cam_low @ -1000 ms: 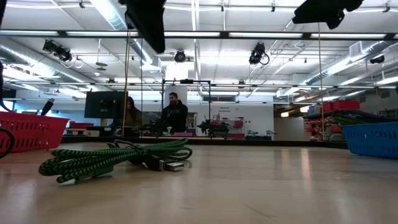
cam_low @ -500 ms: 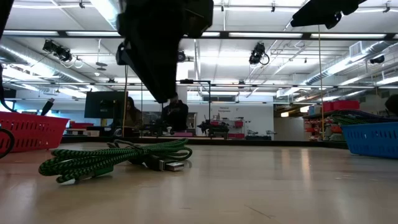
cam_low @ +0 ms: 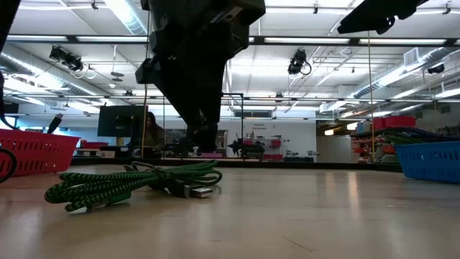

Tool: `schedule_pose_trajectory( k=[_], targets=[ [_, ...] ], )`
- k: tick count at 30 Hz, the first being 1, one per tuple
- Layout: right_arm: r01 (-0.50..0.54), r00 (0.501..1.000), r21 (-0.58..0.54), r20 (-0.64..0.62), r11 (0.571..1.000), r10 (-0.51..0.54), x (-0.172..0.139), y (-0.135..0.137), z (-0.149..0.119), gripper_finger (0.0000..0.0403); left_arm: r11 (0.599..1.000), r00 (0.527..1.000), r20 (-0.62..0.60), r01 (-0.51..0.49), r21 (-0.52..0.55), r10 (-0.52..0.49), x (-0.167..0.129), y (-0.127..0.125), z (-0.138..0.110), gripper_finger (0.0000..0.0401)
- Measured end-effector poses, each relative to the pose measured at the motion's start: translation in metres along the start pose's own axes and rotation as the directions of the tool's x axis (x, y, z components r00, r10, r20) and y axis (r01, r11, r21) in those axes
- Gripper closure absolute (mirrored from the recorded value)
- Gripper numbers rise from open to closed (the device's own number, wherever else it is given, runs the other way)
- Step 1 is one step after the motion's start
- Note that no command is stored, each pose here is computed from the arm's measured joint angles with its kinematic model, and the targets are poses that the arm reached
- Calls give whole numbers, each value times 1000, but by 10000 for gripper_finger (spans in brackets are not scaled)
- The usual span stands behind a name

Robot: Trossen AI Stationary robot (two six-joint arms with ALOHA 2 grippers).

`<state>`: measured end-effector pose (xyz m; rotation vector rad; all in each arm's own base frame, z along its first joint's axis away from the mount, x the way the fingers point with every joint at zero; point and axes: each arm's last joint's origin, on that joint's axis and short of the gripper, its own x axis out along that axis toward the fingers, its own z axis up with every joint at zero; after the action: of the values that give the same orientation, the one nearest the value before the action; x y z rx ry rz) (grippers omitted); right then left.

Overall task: Pick & Place USB Port
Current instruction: Put the green charger cable into the blue bin

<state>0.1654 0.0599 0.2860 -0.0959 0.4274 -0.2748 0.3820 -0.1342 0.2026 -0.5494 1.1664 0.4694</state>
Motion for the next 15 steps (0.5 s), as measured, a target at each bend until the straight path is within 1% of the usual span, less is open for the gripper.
schedule_pose_trajectory(
  k=[6, 8, 10, 11, 13, 15],
  targets=[
    [-1, 1000, -1, 0, 1000, 1, 0, 0, 0, 282, 1000, 1000, -20, -10, -27, 10, 0, -3, -8, 235],
    [-1, 1000, -1, 0, 1000, 1, 0, 0, 0, 282, 1000, 999, -37, -11, -24, 10, 6, -5, -11, 235],
    [0, 1000, 0, 1, 1000, 0, 0, 0, 0, 282, 999, 997, -68, -36, -18, 35, 13, -4, -14, 235],
    [1, 1000, 1, 2, 1000, -1, 0, 0, 0, 282, 999, 997, -68, -27, -21, 25, 16, -5, -14, 235],
    [1, 1000, 0, 2, 1000, -1, 0, 0, 0, 282, 999, 996, -77, -45, -19, 43, 21, -5, -15, 235],
    [1, 1000, 0, 2, 1000, -1, 0, 0, 0, 282, 999, 996, -80, -32, -14, 30, 25, -6, -14, 235]
  ],
)
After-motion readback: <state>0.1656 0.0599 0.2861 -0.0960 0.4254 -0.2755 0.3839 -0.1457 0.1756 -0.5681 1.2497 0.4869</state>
